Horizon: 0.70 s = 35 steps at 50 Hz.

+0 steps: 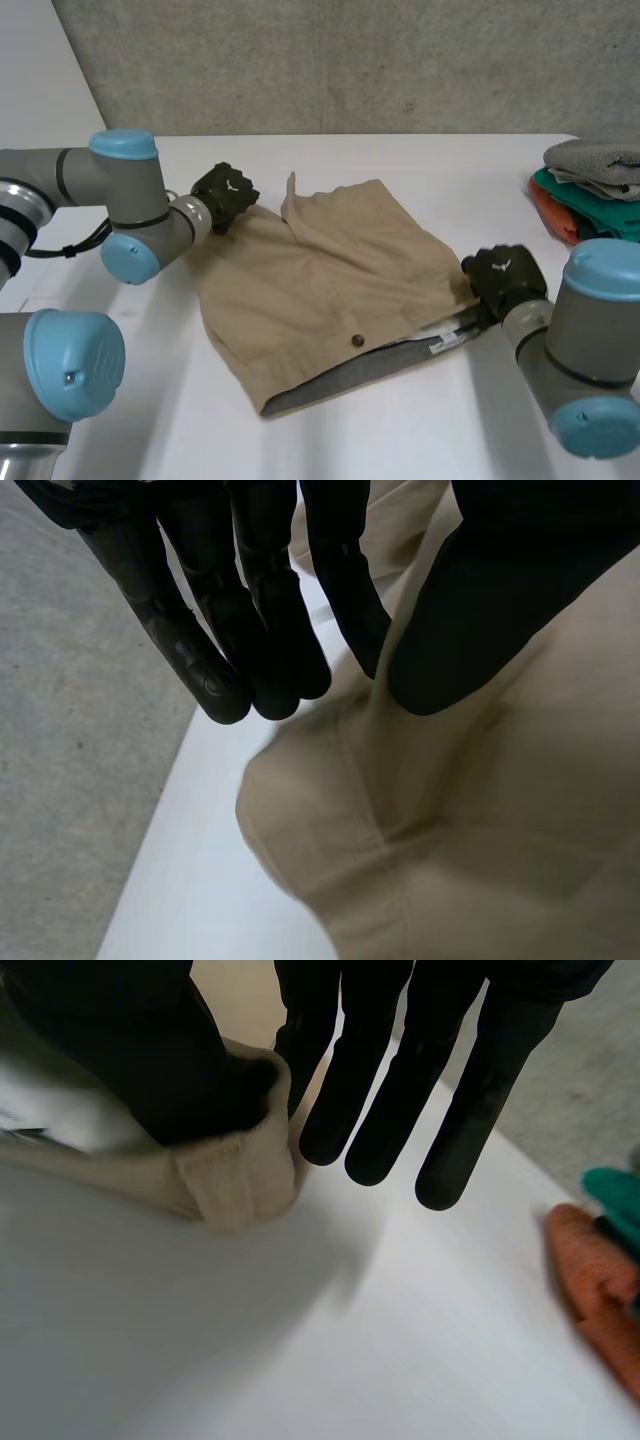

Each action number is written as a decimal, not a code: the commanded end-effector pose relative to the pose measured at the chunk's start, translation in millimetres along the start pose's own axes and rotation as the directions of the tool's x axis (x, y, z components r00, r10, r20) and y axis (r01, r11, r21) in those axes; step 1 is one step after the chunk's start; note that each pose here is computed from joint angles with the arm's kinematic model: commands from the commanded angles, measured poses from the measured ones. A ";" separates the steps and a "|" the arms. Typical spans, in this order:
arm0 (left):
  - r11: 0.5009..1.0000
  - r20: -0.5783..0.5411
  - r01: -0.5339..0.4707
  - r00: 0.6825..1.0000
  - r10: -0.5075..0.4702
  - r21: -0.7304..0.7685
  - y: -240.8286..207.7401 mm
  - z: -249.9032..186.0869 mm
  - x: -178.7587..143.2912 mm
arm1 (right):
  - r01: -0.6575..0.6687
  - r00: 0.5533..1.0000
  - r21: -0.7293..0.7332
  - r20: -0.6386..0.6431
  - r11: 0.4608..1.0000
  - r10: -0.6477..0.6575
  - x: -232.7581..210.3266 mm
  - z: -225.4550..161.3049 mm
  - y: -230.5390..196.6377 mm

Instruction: Fold the laundry.

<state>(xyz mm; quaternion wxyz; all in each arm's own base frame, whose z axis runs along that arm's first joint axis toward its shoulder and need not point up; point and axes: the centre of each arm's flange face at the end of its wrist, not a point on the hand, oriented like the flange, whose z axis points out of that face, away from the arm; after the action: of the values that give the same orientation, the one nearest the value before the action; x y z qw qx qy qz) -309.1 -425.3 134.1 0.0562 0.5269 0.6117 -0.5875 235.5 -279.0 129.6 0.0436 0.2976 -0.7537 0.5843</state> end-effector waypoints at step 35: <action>0.943 0.233 0.331 0.919 -0.317 -0.022 -73.6 -102.5 -15.8 | 0.002 0.994 0.160 -0.109 0.987 0.015 94.6 66.3 -128.2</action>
<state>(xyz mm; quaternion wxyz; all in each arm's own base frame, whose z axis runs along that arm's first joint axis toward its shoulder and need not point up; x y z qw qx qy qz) -305.4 -350.8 219.4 0.0517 0.3374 0.6884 -0.6400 246.7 -454.3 238.1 0.0677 0.2307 -0.6465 0.7240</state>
